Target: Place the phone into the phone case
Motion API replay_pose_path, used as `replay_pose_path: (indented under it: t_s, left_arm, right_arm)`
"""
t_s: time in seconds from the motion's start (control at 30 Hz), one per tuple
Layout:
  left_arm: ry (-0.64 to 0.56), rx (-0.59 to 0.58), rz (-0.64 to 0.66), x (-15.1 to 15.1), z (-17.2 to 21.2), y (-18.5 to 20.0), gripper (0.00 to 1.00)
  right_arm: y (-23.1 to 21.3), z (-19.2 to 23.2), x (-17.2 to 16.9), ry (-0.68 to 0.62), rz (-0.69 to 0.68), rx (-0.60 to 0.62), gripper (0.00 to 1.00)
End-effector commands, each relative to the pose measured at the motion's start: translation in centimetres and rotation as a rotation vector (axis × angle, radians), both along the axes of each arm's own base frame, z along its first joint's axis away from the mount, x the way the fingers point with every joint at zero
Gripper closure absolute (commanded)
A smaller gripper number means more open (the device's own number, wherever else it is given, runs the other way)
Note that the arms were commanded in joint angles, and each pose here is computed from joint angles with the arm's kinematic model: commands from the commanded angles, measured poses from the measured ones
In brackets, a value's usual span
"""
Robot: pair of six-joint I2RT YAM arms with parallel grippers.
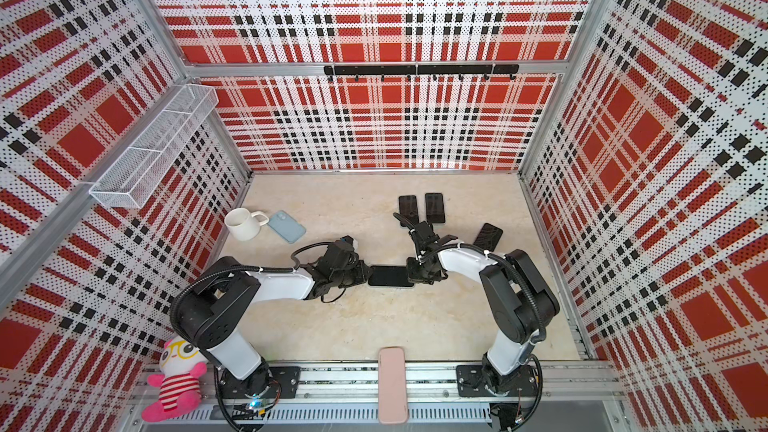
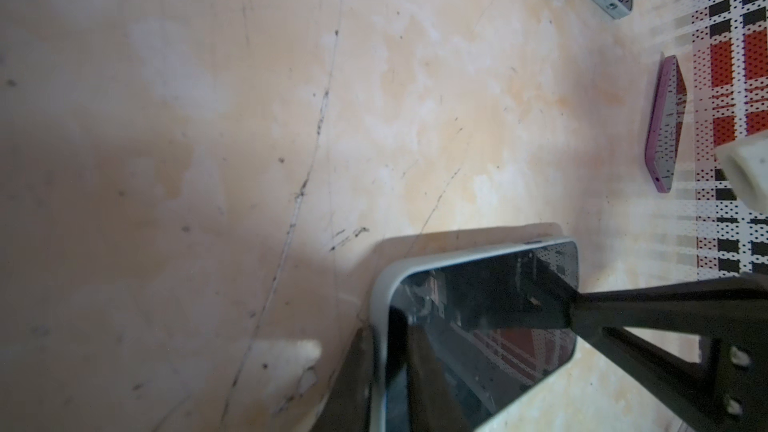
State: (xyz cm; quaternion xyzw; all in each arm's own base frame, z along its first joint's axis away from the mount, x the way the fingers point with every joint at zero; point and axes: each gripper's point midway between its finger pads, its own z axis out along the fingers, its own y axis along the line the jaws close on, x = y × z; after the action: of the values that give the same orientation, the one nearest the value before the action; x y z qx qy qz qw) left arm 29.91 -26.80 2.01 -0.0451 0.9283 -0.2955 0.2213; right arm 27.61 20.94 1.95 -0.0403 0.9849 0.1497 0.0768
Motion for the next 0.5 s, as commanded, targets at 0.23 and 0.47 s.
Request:
replay_pose_path:
  t_s: [0.23, 0.47]
  left_arm:
    - [0.174, 0.167, -0.091, -4.2, -4.6, 2.5, 0.83]
    - [0.165, 0.174, -0.115, -3.8, -4.5, 2.2, 0.84]
  right_arm:
    - [-1.5, 4.7, 0.8, -0.044, 0.092, -0.091, 0.72]
    - [0.0, 3.5, 2.4, -0.037, 0.122, -0.036, 0.67]
